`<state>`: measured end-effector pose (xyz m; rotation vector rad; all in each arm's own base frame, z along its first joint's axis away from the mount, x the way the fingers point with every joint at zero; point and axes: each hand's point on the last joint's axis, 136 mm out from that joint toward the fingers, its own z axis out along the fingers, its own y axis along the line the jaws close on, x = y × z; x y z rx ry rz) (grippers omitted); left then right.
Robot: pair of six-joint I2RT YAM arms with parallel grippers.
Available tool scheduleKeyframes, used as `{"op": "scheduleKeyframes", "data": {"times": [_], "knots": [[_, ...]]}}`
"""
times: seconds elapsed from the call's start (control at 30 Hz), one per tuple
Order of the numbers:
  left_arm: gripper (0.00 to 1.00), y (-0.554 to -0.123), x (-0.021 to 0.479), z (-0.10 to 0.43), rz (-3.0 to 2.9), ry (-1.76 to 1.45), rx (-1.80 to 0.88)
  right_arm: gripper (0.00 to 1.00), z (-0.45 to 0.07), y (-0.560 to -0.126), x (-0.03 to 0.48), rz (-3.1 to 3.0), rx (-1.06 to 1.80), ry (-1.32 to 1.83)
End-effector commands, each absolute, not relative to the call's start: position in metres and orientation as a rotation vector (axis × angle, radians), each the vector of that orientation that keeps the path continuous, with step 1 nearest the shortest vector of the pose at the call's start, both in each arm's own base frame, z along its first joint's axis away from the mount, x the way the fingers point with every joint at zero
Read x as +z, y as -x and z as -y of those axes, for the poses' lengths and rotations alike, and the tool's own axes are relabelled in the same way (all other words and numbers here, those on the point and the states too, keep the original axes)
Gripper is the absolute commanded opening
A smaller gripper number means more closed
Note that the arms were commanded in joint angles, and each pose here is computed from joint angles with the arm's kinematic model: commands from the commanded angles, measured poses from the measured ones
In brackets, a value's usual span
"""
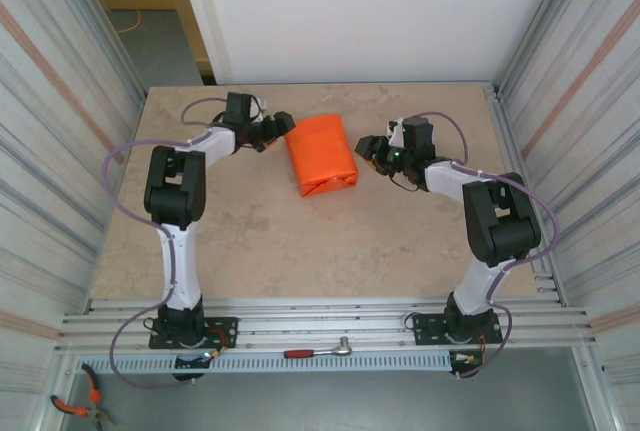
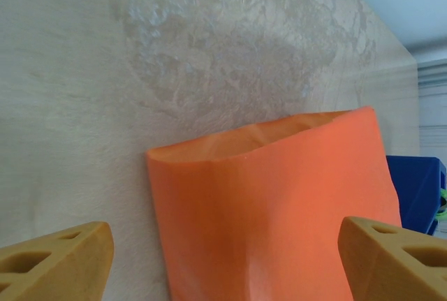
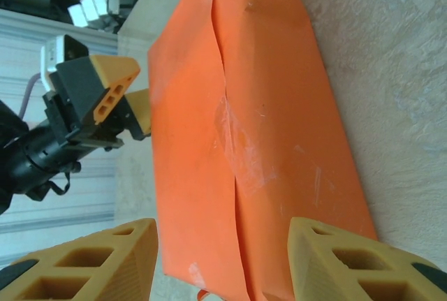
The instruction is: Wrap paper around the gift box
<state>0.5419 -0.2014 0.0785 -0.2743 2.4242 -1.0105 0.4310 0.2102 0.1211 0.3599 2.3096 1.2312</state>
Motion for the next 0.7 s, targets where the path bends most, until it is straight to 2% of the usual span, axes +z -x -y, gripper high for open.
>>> {"op": "scheduleKeyframes", "data": {"times": [0.0,0.1,0.23,0.33,0.4,0.53,0.67], "knots": [[0.78,-0.541,0.077,0.225,-2.450,0.272,-1.100,0.52,-0.197,-0.424,0.127,-2.302,1.182,-0.372],[0.62,-0.545,0.078,0.237,-2.447,0.239,-1.126,0.53,-0.190,-0.420,0.131,-2.295,1.168,-0.387],[0.20,-0.553,0.092,0.248,-2.406,0.177,-1.175,0.53,-0.182,-0.416,0.135,-2.290,1.151,-0.407],[0.03,-0.556,0.126,0.256,-2.312,0.085,-1.189,0.53,-0.179,-0.414,0.140,-2.278,1.154,-0.408],[0.00,-0.553,0.153,0.260,-2.235,0.017,-1.183,0.53,-0.177,-0.413,0.146,-2.266,1.157,-0.406],[0.01,-0.528,0.217,0.268,-2.023,-0.152,-1.154,0.54,-0.172,-0.413,0.161,-2.231,1.165,-0.398],[0.03,-0.486,0.241,0.275,-1.890,-0.301,-1.114,0.56,-0.170,-0.409,0.176,-2.209,1.171,-0.379]]}}
